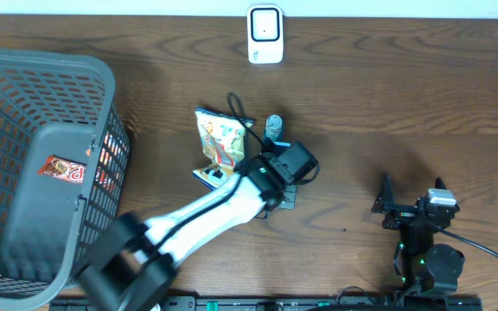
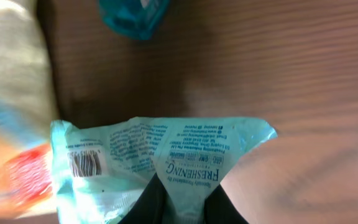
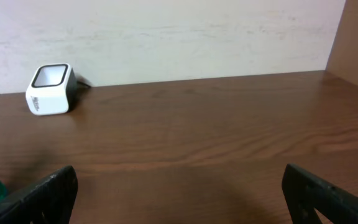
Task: Scan the item barcode
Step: 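Carry the green pouch beside the snack bag and release it, then move the left gripper back into the basket and grasp the candy bar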
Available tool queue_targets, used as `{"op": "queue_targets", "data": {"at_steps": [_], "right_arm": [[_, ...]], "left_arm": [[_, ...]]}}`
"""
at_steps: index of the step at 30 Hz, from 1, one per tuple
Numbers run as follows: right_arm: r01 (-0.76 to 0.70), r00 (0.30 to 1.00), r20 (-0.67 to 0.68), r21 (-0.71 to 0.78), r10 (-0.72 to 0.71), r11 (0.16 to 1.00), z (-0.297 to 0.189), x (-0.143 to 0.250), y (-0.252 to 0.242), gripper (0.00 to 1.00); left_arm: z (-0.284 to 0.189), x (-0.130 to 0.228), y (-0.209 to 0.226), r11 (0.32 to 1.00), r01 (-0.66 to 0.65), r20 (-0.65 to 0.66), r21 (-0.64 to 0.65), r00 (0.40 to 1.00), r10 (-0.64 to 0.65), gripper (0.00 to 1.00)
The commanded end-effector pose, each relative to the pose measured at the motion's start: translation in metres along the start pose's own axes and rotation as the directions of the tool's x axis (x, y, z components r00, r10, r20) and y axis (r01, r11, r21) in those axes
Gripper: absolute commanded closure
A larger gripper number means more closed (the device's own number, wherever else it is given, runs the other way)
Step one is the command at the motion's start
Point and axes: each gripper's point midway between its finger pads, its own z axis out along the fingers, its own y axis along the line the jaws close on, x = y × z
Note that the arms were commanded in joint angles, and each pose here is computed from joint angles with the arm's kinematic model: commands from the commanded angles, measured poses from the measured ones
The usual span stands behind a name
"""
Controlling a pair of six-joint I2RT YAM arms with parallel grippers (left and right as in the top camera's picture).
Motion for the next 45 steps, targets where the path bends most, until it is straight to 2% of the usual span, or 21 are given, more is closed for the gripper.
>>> {"op": "queue_targets", "data": {"at_steps": [1,5,6,7,10,11,14,21,26,30,35,36,40,42,45], "right_arm": [[-0.012,1.000,0.001,0.003,0.012,1.000,0.000,0.000,-0.001,0.01],[-0.013,1.000,0.001,0.003,0.013,1.000,0.000,0.000,-0.001,0.01],[-0.013,1.000,0.001,0.003,0.013,1.000,0.000,0.000,-0.001,0.01],[-0.013,1.000,0.001,0.003,0.013,1.000,0.000,0.000,-0.001,0.01],[-0.013,1.000,0.001,0.003,0.013,1.000,0.000,0.000,-0.001,0.01],[-0.013,1.000,0.001,0.003,0.013,1.000,0.000,0.000,-0.001,0.01],[-0.013,1.000,0.001,0.003,0.013,1.000,0.000,0.000,-0.001,0.01],[-0.013,1.000,0.001,0.003,0.013,1.000,0.000,0.000,-0.001,0.01],[-0.013,1.000,0.001,0.003,0.013,1.000,0.000,0.000,-0.001,0.01],[-0.013,1.000,0.001,0.003,0.013,1.000,0.000,0.000,-0.001,0.01],[-0.013,1.000,0.001,0.003,0.013,1.000,0.000,0.000,-0.001,0.01],[-0.013,1.000,0.001,0.003,0.013,1.000,0.000,0.000,-0.001,0.01],[-0.013,1.000,0.001,0.003,0.013,1.000,0.000,0.000,-0.001,0.01],[-0.013,1.000,0.001,0.003,0.013,1.000,0.000,0.000,-0.001,0.01],[-0.013,1.000,0.001,0.003,0.013,1.000,0.000,0.000,-0.001,0.01]], "left_arm": [[0.024,0.001,0.011,0.997,0.019,-0.001,-0.073,1.000,-0.019,0.93],[0.032,0.003,0.012,0.996,0.017,-0.013,-0.083,1.000,-0.018,0.92],[0.031,0.003,0.011,0.996,0.018,-0.012,-0.082,1.000,-0.019,0.85],[0.030,0.003,0.011,0.996,0.025,-0.009,-0.080,1.000,-0.026,0.71],[0.028,0.002,0.011,0.997,0.028,-0.005,-0.076,1.000,-0.029,0.22],[0.027,0.002,0.011,0.996,0.037,-0.005,-0.076,0.999,-0.037,0.12],[0.021,0.002,0.011,0.996,0.053,-0.006,-0.071,0.999,-0.053,0.04],[-0.035,-0.017,0.002,0.998,0.066,0.063,0.003,0.996,-0.066,0.02],[-0.102,-0.037,-0.005,0.992,0.033,0.202,0.125,0.978,-0.058,0.02],[-0.168,-0.061,0.005,0.980,0.010,0.364,0.201,0.928,-0.084,0.02],[-0.262,-0.092,0.052,0.978,0.001,0.560,0.207,0.820,-0.119,0.02],[-0.293,-0.103,0.079,0.986,0.039,0.628,0.163,0.767,-0.134,0.02],[-0.357,-0.116,0.152,0.977,0.209,0.750,0.052,0.638,-0.176,0.02],[-0.381,-0.116,0.193,0.941,0.339,0.796,-0.001,0.570,-0.204,0.02],[-0.404,-0.107,0.252,0.841,0.539,0.840,-0.052,0.479,-0.254,0.02]]}}
